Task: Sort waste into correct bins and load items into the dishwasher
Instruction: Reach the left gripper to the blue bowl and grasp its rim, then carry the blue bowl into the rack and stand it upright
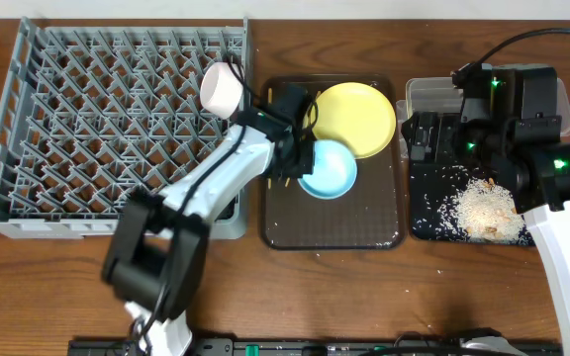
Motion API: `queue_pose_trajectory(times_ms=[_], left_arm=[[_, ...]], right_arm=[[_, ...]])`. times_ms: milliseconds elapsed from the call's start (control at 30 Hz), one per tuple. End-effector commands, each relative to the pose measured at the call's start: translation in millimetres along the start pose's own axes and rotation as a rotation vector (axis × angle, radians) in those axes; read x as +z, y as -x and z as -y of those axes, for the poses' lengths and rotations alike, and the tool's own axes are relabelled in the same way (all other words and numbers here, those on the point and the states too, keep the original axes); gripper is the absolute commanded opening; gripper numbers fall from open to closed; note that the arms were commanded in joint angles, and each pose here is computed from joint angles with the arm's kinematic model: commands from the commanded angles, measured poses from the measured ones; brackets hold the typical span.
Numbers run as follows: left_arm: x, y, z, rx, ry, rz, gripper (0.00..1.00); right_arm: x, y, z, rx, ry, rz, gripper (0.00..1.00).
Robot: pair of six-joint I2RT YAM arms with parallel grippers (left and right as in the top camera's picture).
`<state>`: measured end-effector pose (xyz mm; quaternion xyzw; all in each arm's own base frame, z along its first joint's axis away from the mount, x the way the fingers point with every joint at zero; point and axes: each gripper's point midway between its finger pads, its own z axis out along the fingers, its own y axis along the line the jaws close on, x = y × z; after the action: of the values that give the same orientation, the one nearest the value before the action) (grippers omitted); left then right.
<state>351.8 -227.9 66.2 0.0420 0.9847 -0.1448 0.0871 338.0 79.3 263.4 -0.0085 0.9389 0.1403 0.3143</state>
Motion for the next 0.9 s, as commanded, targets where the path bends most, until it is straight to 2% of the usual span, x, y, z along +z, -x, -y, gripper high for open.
queue_pose_trajectory(times_ms=[0, 167, 467, 867], left_arm=[[-54, 19, 3, 0.033, 0.017, 0.161, 0.07], [-93, 34, -29, 0.020, 0.216, 0.309, 0.07], [-165, 51, -114, -0.028, 0.802, 0.537, 0.07], [-255, 50, -151, -0.087, 1.380, 0.785, 0.07]], right_arm=[[-2, 4, 6, 0.023, -0.012, 0.010, 0.99], [-2, 4, 6, 0.023, -0.012, 0.010, 0.99], [-2, 4, 6, 0.023, -0.012, 0.010, 0.99], [-2, 4, 6, 0.023, -0.012, 0.010, 0.99]])
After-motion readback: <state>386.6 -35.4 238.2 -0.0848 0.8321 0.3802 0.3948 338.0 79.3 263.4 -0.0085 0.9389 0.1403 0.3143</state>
